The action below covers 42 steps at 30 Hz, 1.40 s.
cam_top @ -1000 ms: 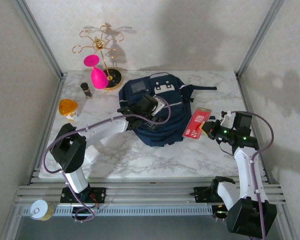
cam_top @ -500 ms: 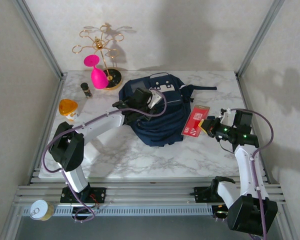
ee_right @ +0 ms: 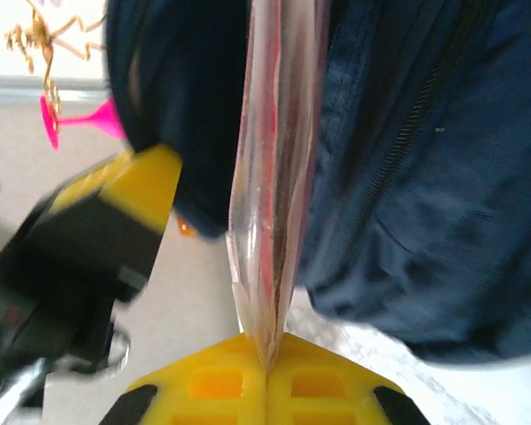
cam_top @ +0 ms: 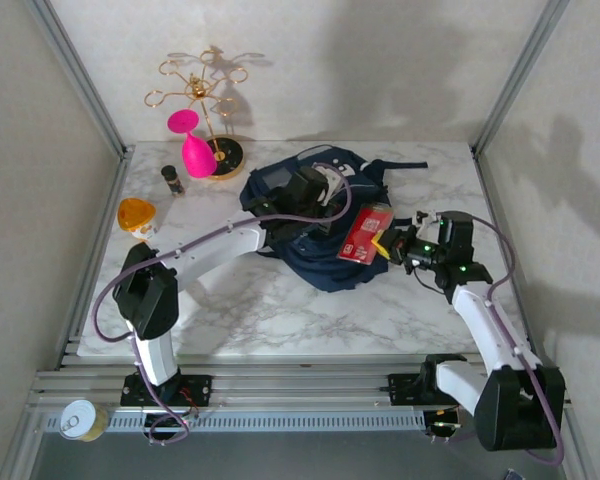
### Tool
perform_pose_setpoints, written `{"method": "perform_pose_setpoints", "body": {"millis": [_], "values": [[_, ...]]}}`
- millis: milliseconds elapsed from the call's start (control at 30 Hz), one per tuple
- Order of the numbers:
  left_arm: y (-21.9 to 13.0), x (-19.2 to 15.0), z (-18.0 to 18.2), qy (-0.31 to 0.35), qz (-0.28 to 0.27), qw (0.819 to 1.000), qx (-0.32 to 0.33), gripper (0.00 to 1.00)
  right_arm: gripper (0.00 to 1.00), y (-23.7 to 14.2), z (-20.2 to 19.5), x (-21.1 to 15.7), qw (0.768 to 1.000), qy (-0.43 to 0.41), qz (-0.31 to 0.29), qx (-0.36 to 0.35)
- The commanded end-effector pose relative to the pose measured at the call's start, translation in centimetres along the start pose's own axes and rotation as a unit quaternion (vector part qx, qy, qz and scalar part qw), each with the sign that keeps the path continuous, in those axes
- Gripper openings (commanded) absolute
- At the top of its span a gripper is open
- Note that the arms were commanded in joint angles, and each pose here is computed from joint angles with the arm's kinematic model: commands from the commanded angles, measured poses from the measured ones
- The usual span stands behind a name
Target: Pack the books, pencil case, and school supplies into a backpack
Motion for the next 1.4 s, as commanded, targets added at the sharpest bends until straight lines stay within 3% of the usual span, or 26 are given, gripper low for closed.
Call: {"method": "perform_pose_setpoints", "body": {"millis": [0,133,267,367,400,633,800,900,1067,1267,1367], "values": [[-2.0,2.6,-4.3,-0.068,-0.045,0.996,-0.048,0.00,0.02,1.1,1.0,3.4,0.997,0.005,-0.079,0.010],[-1.9,2.3,-4.6,-0.088,-0.046,0.994,-0.043,0.00,0.05,3.1,0.9,5.8,0.989,0.004,-0.146,-0.008],[-2.3,3.2,-4.0,-0.107,-0.068,0.991,-0.029,0.00,0.09,7.0,0.9,6.0,0.989,-0.021,-0.148,-0.020],[-2.3,4.1,-3.2,-0.135,-0.081,0.987,-0.022,0.00,0.26,8.9,0.4,5.4,0.990,-0.035,-0.132,-0.035],[-2.4,4.4,-3.1,-0.141,-0.086,0.986,-0.024,0.00,0.34,9.0,0.1,5.2,0.990,-0.036,-0.128,-0.039],[-2.1,4.9,-1.7,-0.162,-0.099,0.982,-0.016,0.00,0.48,6.2,-0.5,3.9,0.985,-0.079,-0.117,-0.099],[-2.2,4.6,-1.9,-0.160,-0.095,0.982,-0.027,0.00,0.43,5.3,-2.4,3.9,0.981,-0.078,-0.113,-0.141],[-2.0,4.3,-2.2,-0.163,-0.089,0.982,-0.037,0.00,0.23,6.5,-2.4,4.2,0.984,-0.076,-0.097,-0.129],[-1.9,4.1,-2.4,-0.166,-0.085,0.981,-0.044,0.00,0.09,8.2,-1.4,4.8,0.986,-0.081,-0.099,-0.110],[-1.6,4.2,-2.7,-0.184,-0.087,0.978,-0.054,0.00,0.04,10.9,-0.2,4.6,0.992,-0.079,-0.067,-0.071],[-1.1,3.6,-2.3,-0.182,-0.080,0.979,-0.045,0.00,0.10,9.6,1.3,4.9,0.990,-0.109,-0.075,-0.054]]}}
Point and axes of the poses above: each hand's point on the last joint's axis, 136 mm out from that joint toward the fingers, its own y axis out along the fingers, its own z axis along the line the jaws close on, x = y × z, the point moved 2 cm from there along -y, back along the fingers, and after that the axes turned 11 degrees about -y, right-handed, at the moved point
